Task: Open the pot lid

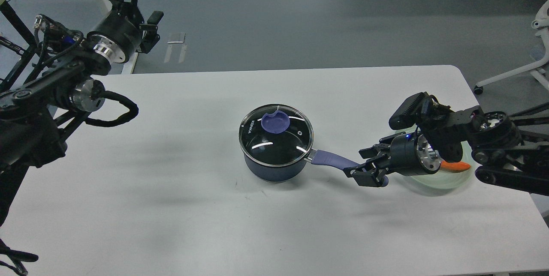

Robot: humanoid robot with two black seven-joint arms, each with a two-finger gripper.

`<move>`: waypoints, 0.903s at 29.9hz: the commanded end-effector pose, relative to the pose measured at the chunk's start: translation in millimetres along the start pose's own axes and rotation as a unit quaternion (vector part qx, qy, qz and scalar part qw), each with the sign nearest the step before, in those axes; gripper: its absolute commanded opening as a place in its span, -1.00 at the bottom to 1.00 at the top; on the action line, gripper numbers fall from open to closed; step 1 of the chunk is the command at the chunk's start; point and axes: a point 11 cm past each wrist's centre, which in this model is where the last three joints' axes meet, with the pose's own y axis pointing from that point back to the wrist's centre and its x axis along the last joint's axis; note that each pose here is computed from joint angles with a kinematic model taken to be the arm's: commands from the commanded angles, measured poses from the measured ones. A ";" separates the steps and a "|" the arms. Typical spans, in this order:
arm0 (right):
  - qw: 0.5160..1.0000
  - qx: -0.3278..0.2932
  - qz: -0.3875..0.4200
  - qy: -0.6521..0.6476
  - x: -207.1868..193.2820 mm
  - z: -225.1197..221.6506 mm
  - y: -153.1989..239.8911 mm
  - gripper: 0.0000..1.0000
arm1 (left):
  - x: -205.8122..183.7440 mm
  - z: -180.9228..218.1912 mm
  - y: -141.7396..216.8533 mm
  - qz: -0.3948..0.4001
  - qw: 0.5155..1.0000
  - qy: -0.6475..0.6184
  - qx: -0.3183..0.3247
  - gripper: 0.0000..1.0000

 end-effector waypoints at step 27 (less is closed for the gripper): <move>1.000 0.004 -0.010 0.008 -1.9 -3.9 -3.9 -0.44 | -67.3 28.0 -14.5 -0.122 0.987 -0.108 -0.011 0.98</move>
